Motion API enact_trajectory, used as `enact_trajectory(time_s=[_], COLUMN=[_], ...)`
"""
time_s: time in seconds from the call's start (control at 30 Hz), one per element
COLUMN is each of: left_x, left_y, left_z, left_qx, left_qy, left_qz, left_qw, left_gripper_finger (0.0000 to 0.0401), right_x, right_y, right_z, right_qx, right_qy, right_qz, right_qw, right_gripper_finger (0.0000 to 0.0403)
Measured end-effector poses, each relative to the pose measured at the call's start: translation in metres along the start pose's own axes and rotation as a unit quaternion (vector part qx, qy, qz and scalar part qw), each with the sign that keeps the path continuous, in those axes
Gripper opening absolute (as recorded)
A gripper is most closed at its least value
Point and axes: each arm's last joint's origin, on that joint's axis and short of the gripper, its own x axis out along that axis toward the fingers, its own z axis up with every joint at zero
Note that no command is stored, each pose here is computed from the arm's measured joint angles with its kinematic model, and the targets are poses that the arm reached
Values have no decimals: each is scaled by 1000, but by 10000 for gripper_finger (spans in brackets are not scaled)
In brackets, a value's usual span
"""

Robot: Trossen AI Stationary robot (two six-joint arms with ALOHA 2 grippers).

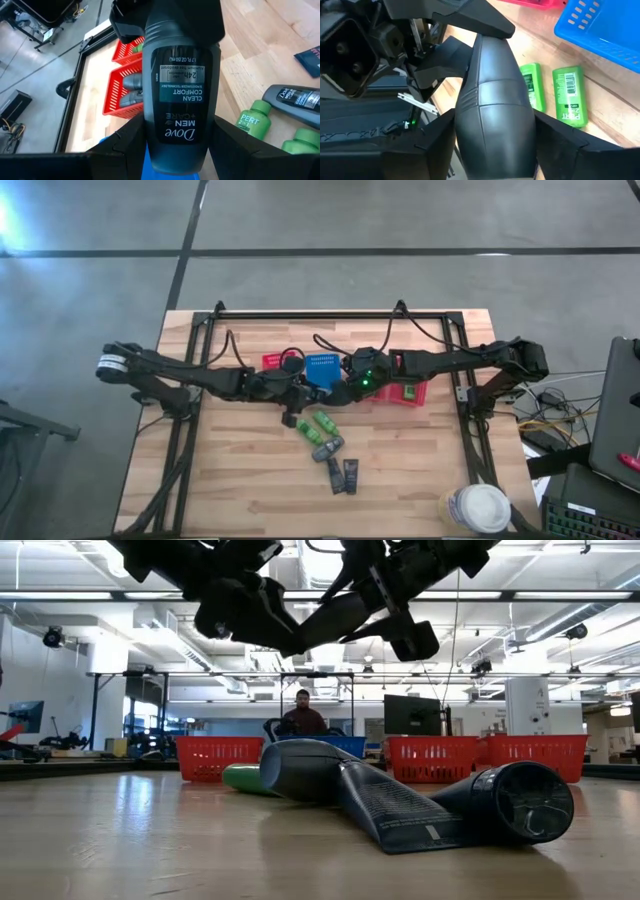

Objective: Pick & Place Travel size toiletries
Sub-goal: Put the gray deodorant into the middle red bin

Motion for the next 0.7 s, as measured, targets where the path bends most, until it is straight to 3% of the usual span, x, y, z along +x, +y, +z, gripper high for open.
enact_trajectory(time_s=[0.17, 0.43, 0.57, 0.7], left_x=[0, 0, -5, -18], left_y=[0, 0, 1, 10], left_z=[-1, -5, -9, -9], left_qx=[8, 3, -1, -39], left_qy=[5, 31, 65, 75], left_qz=[1, 12, 39, 72], left_qw=[1000, 999, 997, 994], left_gripper_finger=[185, 227, 231, 232], right_x=[2, -6, -20, -42], right_y=[-2, -2, -9, -19], right_z=[1, 3, -2, -15], right_qx=[4, 7, 22, 46], right_qy=[-15, -79, -115, -162], right_qz=[-9, -41, -117, -222], right_qw=[1000, 996, 986, 960], right_gripper_finger=[195, 194, 194, 194])
